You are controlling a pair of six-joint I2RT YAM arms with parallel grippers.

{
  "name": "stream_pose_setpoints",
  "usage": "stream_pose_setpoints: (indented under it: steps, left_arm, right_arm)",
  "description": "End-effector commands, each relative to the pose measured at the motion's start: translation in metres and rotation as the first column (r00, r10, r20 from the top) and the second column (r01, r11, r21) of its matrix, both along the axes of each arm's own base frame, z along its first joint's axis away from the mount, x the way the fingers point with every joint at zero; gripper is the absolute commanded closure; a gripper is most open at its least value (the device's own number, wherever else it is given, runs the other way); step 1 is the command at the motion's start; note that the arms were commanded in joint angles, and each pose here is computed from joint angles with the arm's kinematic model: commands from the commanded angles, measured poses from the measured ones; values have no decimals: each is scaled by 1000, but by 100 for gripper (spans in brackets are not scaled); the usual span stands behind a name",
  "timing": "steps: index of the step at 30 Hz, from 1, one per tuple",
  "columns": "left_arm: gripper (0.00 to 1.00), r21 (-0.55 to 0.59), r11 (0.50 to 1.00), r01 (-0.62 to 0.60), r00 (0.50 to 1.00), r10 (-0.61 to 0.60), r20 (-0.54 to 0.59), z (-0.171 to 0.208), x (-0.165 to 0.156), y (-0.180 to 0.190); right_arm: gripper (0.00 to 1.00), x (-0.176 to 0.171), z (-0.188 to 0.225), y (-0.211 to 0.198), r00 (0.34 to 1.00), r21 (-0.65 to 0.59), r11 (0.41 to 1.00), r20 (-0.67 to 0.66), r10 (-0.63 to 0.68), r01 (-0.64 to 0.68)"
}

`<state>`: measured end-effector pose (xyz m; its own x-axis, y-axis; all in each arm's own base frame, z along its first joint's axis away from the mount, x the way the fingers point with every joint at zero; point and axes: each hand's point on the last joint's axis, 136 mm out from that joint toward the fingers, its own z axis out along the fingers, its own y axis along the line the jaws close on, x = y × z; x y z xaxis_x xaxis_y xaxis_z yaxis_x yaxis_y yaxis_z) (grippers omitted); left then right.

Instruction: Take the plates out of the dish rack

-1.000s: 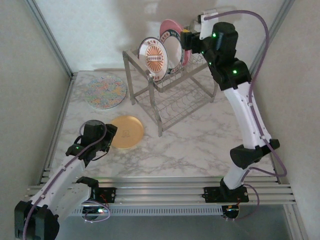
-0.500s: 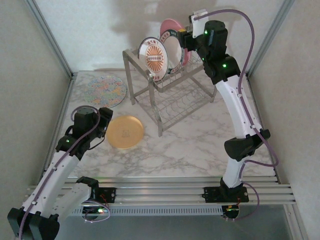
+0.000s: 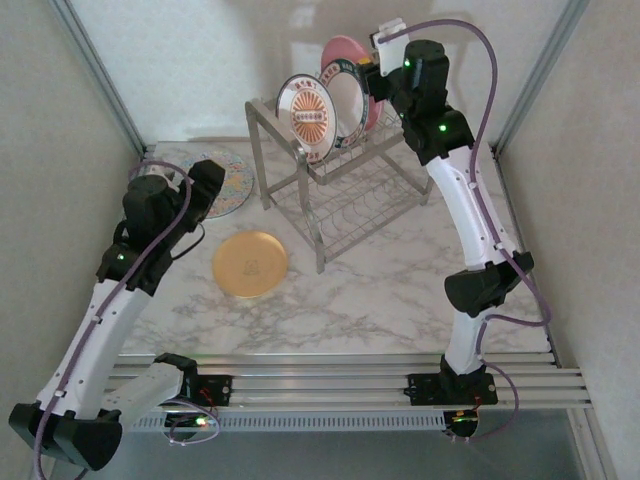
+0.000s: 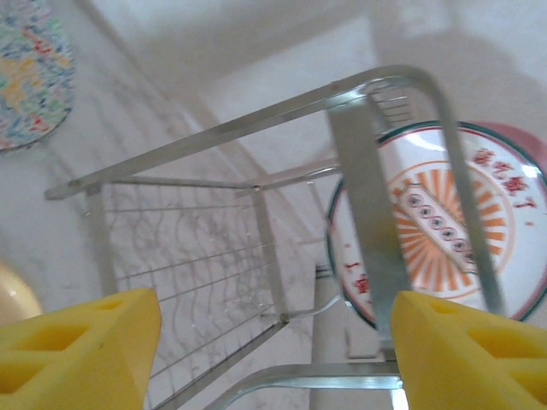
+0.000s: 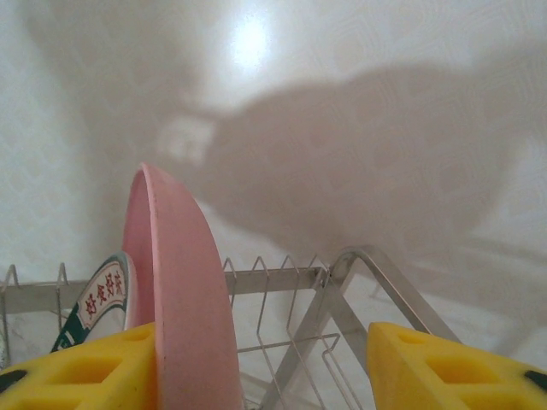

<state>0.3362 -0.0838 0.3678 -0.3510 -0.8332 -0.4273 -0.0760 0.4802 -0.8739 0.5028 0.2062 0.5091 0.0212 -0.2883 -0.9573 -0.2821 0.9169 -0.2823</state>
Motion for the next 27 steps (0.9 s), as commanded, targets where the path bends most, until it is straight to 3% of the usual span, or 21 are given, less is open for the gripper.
stream_pose_setpoints:
  steps: [1,13,27]
  left_arm:
    - [29,23,999,45,993,-48,111,33,2,-6]
    - [29,19,997,74,984,-76,163,51,7,-12]
    - [30,19,996,86,977,-88,196,65,10,-15]
  right_arm:
    - [41,5,13,-8,998,-8,1000,54,-15,16]
    - [50,14,-1,5,999,1,999,18,38,-38]
    - [77,8,11,6,998,-3,999,45,41,-41]
